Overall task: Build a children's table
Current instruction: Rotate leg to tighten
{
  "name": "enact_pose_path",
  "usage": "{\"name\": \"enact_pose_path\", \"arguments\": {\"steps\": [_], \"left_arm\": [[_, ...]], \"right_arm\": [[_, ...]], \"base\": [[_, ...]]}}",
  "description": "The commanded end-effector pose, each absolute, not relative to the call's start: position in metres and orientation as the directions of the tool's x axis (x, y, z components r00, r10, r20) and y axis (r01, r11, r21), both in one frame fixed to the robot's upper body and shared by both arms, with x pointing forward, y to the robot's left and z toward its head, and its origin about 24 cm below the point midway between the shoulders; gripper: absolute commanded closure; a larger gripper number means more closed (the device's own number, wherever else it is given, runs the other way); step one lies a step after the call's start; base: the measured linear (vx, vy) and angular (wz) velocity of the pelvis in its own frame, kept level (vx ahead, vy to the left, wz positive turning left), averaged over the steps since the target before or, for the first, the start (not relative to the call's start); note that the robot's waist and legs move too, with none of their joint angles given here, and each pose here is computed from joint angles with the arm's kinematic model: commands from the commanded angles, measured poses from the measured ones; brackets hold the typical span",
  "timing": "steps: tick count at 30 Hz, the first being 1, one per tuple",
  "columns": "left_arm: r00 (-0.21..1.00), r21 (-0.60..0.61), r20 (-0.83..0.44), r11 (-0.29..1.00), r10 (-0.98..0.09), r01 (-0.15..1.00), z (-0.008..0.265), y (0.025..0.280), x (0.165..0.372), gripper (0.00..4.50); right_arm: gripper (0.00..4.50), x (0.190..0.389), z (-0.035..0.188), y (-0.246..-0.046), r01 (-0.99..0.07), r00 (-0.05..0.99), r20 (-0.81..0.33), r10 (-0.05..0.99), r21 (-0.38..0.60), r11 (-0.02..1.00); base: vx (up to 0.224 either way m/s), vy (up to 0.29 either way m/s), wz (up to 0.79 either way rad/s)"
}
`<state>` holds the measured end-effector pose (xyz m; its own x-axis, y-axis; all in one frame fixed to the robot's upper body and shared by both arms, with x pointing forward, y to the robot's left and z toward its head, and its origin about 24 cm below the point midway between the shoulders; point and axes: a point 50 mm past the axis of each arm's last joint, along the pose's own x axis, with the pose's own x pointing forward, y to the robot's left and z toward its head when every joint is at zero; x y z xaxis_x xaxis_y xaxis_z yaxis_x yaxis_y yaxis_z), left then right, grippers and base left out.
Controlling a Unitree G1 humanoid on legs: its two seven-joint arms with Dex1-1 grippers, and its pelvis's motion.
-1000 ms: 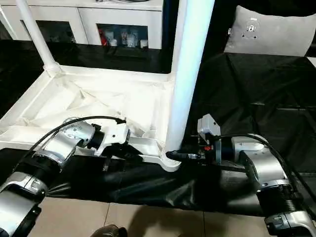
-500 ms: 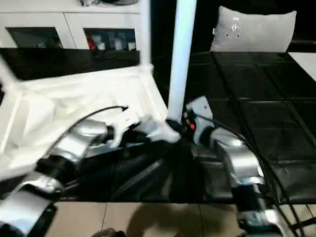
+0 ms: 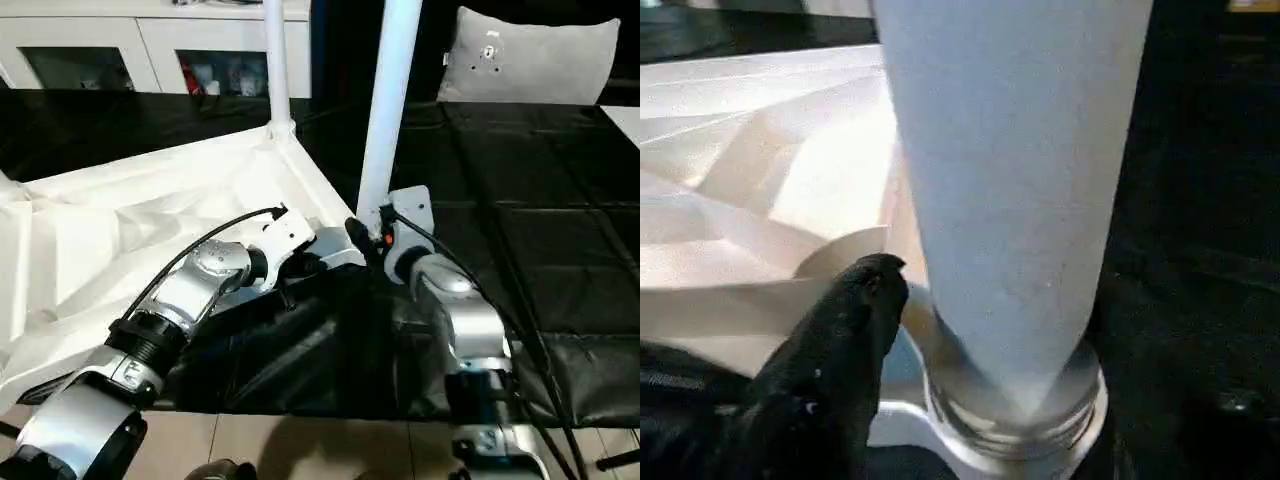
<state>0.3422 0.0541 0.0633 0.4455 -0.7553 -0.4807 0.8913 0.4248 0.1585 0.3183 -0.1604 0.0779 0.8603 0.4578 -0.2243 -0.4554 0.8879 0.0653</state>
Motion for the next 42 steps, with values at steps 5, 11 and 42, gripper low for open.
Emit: {"name": "enact_pose_path", "arguments": {"steps": [5, 11, 42], "left_arm": [[0.361, 0.156, -0.465, 0.327, -0.809, 0.932, 0.061, 0.065, 0.337, 4.50], [0.195, 0.157, -0.470, 0.136, -0.861, 0.978, 0.062, 0.080, 0.329, 4.50], [-0.170, 0.084, -0.526, -0.250, -0.833, 0.965, 0.066, 0.095, 0.307, 4.50]], "right_arm": [[0.57, 0.305, 0.080, -0.178, -0.574, 0.788, -0.225, 0.573, 0.067, 0.816], [0.12, 0.298, 0.090, -0.211, -0.700, 0.699, -0.262, 0.665, -0.063, 0.711], [2.35, 0.278, 0.088, -0.194, -0.977, 0.148, -0.280, 0.948, 0.107, 0.184]], "base": [[0.000, 0.000, 0.00], [0.000, 0.000, 0.00], [0.000, 0.000, 0.00]]}}
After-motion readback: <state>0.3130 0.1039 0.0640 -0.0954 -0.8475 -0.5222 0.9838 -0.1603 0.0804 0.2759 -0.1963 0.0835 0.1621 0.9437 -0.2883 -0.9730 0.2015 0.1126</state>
